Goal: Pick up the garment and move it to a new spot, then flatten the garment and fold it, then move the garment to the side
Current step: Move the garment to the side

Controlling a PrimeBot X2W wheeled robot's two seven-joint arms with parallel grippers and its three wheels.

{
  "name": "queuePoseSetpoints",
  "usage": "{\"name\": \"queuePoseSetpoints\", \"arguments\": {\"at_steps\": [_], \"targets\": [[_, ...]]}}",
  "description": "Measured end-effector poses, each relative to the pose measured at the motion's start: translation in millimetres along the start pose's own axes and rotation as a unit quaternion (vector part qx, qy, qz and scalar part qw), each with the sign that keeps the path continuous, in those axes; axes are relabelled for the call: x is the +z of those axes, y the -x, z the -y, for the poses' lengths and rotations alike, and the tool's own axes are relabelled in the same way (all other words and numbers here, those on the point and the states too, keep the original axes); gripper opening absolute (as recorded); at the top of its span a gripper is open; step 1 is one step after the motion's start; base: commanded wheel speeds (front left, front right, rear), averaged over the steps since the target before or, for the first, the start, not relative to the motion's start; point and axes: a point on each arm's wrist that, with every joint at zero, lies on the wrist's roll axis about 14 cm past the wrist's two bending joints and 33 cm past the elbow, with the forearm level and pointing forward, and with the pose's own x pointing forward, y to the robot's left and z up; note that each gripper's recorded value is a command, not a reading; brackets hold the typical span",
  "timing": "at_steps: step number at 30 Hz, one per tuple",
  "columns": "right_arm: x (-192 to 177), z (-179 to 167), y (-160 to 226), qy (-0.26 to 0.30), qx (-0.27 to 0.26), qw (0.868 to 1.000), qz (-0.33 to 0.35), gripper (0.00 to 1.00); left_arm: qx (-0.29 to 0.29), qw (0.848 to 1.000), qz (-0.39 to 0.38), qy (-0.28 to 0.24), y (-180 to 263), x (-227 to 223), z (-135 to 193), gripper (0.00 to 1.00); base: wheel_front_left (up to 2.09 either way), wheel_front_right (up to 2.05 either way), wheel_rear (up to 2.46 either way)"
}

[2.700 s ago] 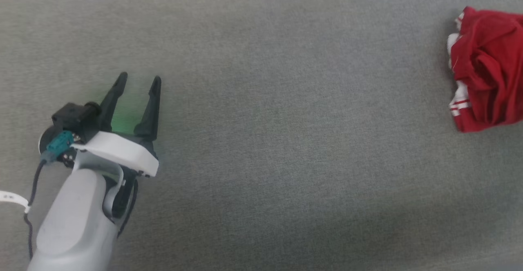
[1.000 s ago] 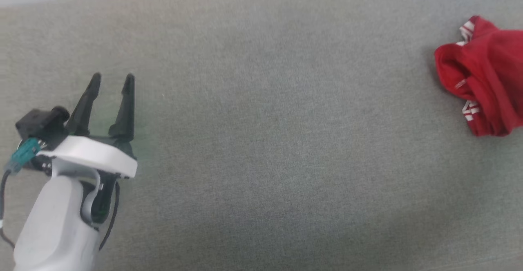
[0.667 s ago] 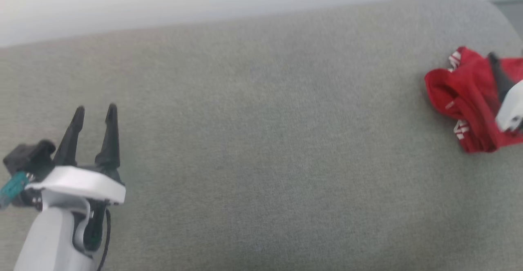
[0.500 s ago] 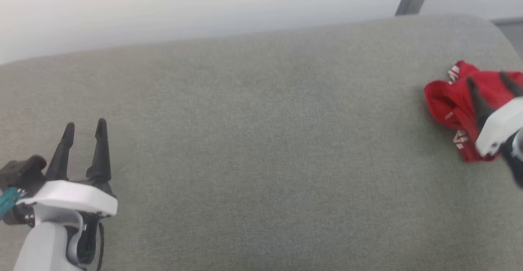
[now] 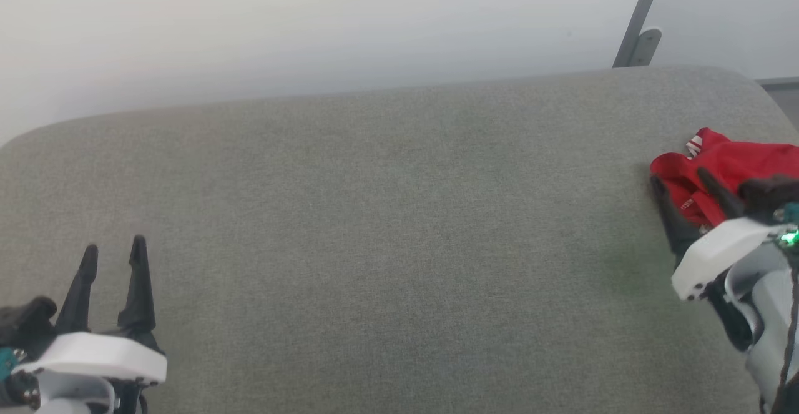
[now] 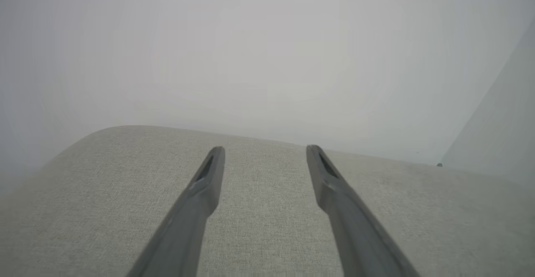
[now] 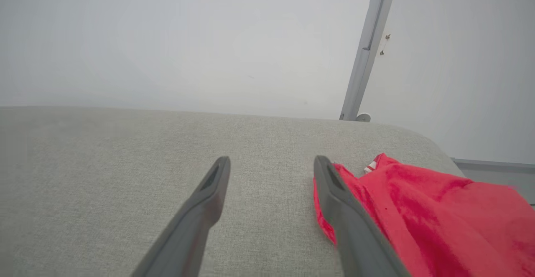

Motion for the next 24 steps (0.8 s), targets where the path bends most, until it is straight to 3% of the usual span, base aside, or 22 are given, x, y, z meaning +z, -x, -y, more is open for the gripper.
{"name": "queuePoseSetpoints", "arguments": {"at_steps": [24], "targets": [[-22.1, -27.2, 44.2, -0.047, -0.008, 0.998, 0.028, 1.00, 0.043, 0.999, -0.031, -0.005, 43.6, -16.4, -29.5, 1.00, 0.00, 0.00, 0.00]]}}
